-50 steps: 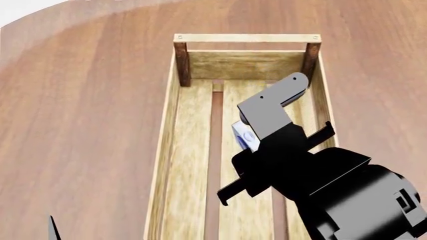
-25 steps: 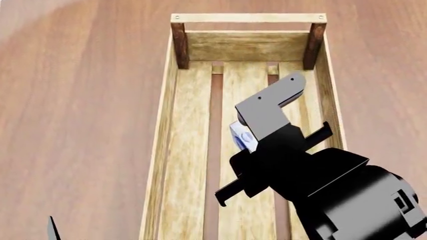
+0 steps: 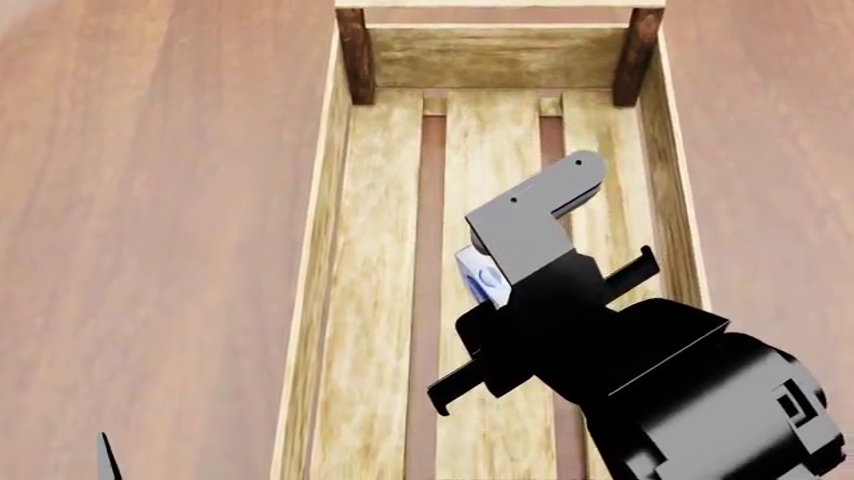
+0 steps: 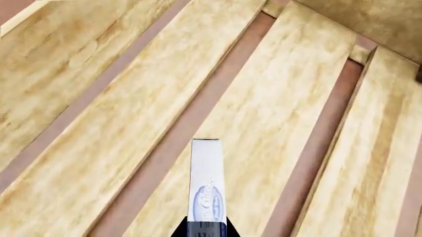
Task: Pick up the cream cheese and put it in the tray.
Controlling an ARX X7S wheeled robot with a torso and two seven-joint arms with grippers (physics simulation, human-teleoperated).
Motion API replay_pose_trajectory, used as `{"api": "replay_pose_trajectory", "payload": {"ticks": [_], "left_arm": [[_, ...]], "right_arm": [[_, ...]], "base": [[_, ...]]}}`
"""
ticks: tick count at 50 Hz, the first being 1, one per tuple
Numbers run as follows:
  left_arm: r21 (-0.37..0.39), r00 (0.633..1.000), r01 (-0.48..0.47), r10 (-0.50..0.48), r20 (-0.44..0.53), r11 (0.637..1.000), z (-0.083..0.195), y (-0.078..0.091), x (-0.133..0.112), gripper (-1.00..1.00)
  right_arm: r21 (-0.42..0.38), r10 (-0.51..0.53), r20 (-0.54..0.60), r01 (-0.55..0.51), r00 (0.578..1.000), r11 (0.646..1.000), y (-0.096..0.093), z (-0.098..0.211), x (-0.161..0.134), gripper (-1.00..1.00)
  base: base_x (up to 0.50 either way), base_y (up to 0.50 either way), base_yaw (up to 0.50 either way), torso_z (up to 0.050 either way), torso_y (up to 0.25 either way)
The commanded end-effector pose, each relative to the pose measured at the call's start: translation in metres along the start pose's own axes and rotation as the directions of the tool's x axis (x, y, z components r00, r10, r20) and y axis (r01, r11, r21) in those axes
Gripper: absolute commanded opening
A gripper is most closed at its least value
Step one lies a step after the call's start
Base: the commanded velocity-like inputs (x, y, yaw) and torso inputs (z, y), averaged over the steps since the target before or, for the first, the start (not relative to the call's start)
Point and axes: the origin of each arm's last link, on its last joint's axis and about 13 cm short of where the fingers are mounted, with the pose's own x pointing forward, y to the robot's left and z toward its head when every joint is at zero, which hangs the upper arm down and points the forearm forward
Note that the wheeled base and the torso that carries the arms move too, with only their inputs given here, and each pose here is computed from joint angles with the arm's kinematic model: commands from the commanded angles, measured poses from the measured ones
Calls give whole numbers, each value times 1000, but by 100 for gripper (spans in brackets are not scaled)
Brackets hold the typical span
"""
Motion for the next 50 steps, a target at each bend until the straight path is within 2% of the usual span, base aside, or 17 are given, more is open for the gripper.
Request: {"api": "replay_pose_trajectory", "payload": {"ticks": [1,18,20,32,50], "left_arm": [[2,1000,-1,1,1,1000,-1,0,0,100],[-13,1000,-2,2,3,1000,0,1,0,100],[-31,1000,-1,2,5,1000,1,1,0,100],[0,1000,10,-10,-2,1000,-1,0,-1,100],[-17,1000,21,-21,4,1000,-1,-1,-1,100]], "right_arm": [[-7,-4,10,4,1000,1000,-1,2,0,-100],[-10,-2,6,2,1000,1000,0,0,2,-100],[-11,-5,6,6,1000,1000,0,0,2,-100],[-13,-5,2,5,1000,1000,0,0,3,-100],[-29,-16,-12,16,1000,999,1,-3,6,-100]], "base": [[0,0,0,0,-80],[-1,0,0,0,-78],[0,0,0,0,0],[0,0,0,0,0],[1,0,0,0,0]]}}
